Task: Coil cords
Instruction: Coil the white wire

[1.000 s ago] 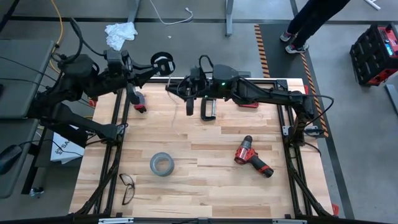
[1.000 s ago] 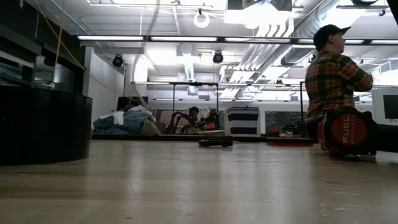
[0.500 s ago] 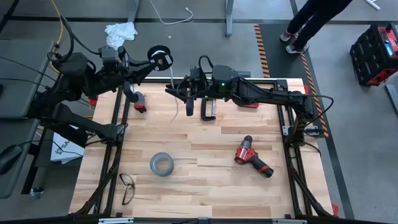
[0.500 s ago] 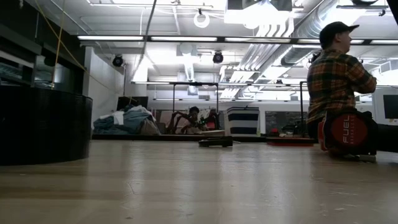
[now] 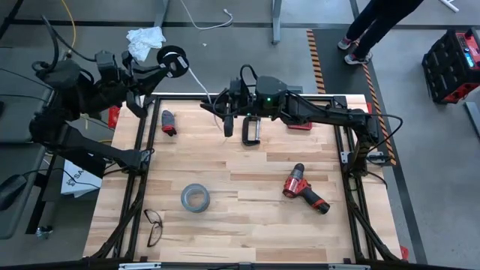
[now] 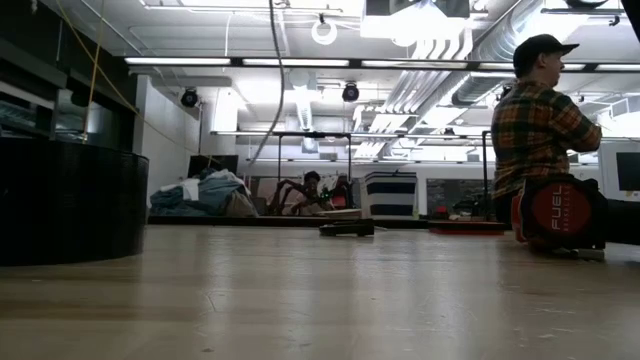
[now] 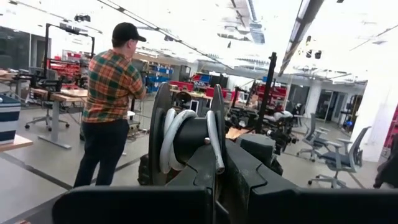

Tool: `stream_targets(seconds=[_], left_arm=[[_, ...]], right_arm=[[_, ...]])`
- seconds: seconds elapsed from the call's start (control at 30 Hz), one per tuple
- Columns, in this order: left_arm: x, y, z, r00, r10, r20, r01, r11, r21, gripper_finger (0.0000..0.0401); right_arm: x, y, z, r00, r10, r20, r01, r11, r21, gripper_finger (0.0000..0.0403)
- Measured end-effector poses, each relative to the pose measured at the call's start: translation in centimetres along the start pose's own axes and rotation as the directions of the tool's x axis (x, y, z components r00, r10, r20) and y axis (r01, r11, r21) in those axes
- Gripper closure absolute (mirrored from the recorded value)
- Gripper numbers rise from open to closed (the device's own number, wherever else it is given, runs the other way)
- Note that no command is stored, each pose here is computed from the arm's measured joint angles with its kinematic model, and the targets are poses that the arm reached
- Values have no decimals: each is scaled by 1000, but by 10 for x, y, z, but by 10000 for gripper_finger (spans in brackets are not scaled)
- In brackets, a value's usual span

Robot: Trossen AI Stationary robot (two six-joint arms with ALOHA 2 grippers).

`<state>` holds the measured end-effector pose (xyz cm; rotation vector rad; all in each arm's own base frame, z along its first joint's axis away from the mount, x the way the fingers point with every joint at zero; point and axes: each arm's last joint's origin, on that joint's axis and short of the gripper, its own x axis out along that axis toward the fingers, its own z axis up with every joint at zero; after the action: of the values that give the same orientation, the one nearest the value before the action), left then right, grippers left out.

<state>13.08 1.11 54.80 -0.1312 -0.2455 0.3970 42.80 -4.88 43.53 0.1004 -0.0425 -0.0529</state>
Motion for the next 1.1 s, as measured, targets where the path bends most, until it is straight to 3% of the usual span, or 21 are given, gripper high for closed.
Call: stream_targets(seconds=[0.23,0.9,1.1], left_arm=[[-5,1,-1,999,-37,-29,37,999,-30,396],[-4,1,-2,999,-33,-30,32,999,-33,396],[-4,1,-2,999,-32,-29,31,999,-33,396]], right_arm=[[-1,-10,2,997,-79,12,79,997,0,334],[-2,-13,5,996,-84,41,84,996,-1,335],[-2,-13,5,996,-84,34,86,996,-34,363]])
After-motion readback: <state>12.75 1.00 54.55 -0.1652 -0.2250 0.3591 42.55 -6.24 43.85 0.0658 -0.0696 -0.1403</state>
